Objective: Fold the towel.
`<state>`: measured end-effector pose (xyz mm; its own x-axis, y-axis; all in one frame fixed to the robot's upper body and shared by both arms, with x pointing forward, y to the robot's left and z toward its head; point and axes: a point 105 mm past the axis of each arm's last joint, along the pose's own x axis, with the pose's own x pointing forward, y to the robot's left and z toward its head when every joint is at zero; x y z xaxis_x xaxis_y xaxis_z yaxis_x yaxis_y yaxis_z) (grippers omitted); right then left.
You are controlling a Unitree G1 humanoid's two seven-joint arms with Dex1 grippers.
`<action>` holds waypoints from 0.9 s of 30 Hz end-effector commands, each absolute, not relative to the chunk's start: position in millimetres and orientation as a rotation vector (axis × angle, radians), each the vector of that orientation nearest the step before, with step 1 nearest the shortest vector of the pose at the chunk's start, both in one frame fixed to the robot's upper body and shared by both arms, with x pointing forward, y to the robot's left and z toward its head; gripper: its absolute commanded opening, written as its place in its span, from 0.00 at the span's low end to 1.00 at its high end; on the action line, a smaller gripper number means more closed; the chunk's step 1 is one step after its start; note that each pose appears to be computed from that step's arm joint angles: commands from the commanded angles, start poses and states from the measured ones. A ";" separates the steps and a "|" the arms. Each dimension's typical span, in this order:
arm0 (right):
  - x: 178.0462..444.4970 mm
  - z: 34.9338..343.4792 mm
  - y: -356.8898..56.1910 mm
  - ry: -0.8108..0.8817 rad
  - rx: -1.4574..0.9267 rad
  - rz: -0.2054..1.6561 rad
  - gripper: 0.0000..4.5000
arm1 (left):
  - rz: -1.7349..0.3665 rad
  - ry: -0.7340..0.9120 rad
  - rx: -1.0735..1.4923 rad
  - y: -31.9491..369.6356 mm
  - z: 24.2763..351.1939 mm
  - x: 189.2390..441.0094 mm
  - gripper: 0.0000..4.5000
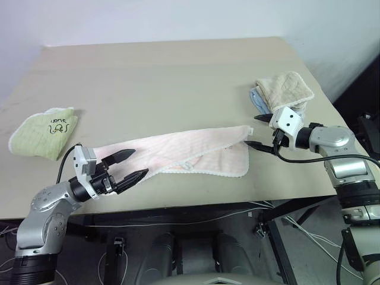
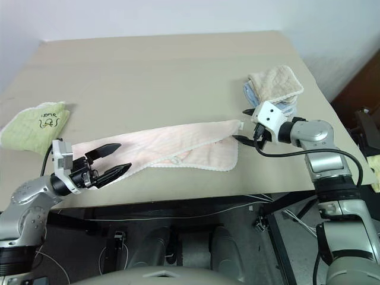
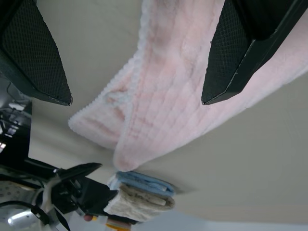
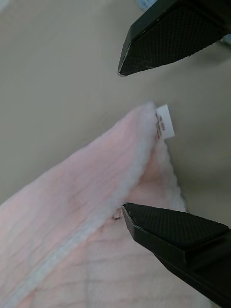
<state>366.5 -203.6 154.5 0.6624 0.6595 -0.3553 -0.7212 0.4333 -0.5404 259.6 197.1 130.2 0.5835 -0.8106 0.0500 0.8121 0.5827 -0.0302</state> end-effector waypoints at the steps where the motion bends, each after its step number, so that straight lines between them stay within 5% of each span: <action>1: 382.7 159.9 -206.2 0.062 -0.836 0.785 0.99 | -0.949 -0.069 -0.013 199.2 136.9 259.9 1.00; 17: 405.6 157.8 -193.4 0.018 -0.879 0.751 0.99 | -0.980 -0.057 0.012 191.6 122.8 258.2 1.00; 20: 403.0 157.8 -193.2 0.015 -0.888 0.763 0.86 | -0.979 -0.056 0.023 193.9 118.3 259.5 1.00; 27: 393.6 156.3 -195.9 0.012 -0.894 0.799 0.34 | -0.972 -0.064 0.022 193.2 113.3 260.0 1.00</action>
<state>394.8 -193.6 138.0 0.7039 0.6012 -0.3782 -0.6605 0.3582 -0.6599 260.2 195.8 107.7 0.5733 -0.8187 0.0326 0.8189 0.5738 0.0088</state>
